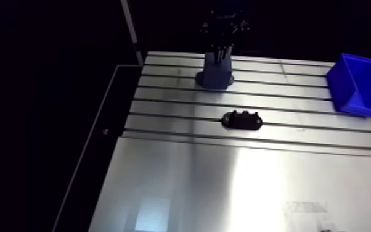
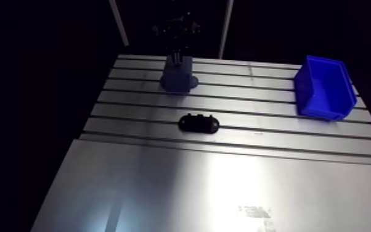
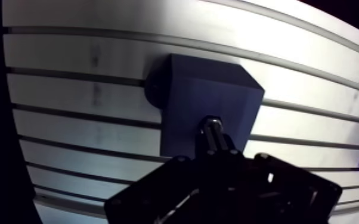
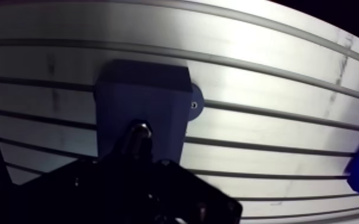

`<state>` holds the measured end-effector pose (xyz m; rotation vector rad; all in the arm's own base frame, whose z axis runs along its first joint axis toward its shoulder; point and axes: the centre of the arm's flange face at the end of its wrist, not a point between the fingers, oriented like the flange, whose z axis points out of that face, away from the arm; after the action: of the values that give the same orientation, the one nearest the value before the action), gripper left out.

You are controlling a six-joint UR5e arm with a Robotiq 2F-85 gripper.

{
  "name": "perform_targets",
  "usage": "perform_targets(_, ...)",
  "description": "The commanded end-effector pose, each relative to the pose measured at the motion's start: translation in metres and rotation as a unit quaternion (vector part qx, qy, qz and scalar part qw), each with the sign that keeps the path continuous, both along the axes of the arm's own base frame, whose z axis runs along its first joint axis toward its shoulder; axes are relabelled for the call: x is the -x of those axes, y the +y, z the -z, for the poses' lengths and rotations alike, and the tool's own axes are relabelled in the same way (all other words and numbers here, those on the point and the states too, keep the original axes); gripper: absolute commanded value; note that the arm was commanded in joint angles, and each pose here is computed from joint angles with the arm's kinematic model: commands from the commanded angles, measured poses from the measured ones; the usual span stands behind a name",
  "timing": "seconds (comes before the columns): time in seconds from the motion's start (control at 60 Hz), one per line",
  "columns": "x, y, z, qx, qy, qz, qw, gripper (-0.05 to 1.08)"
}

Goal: Pick up the M10 bolt and insert it into the hex recess until seated.

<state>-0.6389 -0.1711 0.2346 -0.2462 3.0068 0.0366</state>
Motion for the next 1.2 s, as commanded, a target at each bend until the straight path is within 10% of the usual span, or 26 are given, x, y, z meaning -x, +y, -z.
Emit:
perform_targets(0.017, 0.0003, 0.0007, 0.0008, 0.0012, 0.0, 0.001, 1.0, 1.06)
perform_targets(1.2, -0.0012, -0.0002, 0.0059, 0.0002, -0.006, 0.0, 1.0, 1.06)
